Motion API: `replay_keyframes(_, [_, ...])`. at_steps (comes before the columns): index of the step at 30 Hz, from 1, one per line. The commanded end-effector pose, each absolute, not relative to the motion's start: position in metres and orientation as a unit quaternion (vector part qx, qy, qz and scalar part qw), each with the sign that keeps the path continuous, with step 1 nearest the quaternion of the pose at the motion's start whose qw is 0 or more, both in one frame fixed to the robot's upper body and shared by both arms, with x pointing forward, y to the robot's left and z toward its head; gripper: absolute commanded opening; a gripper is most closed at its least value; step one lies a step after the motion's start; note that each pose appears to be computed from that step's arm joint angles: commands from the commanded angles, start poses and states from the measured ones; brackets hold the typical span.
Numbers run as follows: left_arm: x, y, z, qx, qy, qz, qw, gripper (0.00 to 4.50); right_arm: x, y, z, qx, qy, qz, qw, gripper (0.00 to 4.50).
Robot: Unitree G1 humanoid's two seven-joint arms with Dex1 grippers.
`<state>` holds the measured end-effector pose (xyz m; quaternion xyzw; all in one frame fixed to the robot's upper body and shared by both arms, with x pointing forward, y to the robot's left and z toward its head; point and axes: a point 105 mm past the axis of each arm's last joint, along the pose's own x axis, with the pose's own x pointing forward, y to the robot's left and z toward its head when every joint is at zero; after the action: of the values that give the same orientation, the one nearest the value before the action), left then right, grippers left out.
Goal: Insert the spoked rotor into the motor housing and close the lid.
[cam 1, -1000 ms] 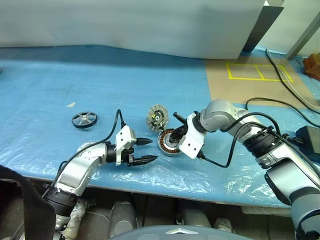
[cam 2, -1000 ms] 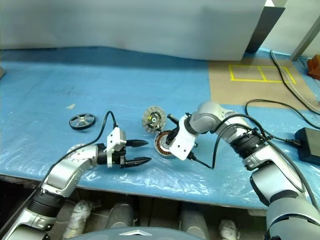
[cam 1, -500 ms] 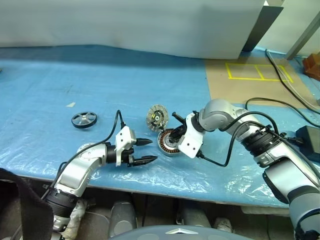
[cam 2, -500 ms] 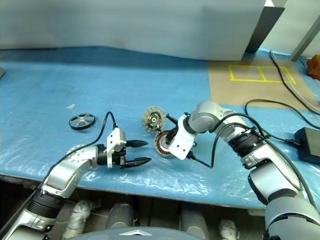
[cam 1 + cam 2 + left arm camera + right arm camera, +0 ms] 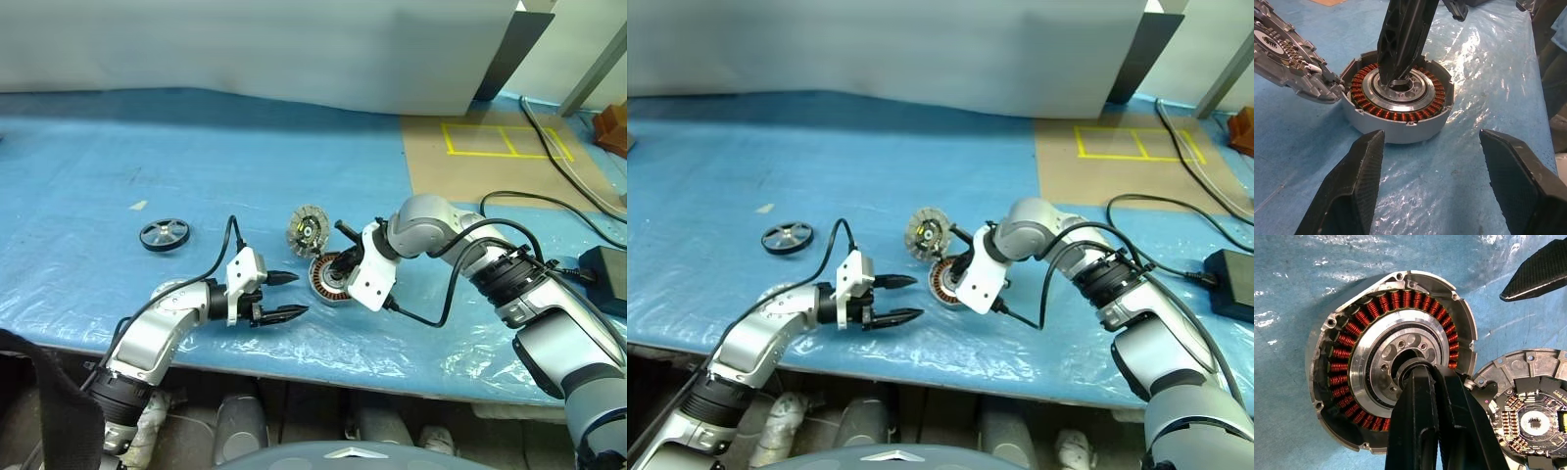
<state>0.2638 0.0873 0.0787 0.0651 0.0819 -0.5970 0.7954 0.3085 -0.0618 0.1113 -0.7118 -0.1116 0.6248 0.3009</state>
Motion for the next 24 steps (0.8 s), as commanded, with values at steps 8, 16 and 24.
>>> replay_keyframes(8, [0.2631, 0.0856, 0.0876, 0.072, 0.063, -0.602, 0.793, 3.28, 0.3047, -0.0574, 0.1163, -0.713, -0.125, 0.624, 0.293, 1.66])
replay_keyframes(16, [0.2638, 0.0864, 0.0881, 0.072, 0.063, -0.602, 0.793, 3.28, 0.305, -0.0576, 0.1237, -0.715, -0.129, 0.619, 0.298, 2.28])
replay_keyframes(24, [0.2638, 0.0862, 0.0883, 0.071, 0.063, -0.604, 0.791, 3.28, 0.3077, -0.0564, 0.1235, -0.715, -0.129, 0.615, 0.307, 2.28])
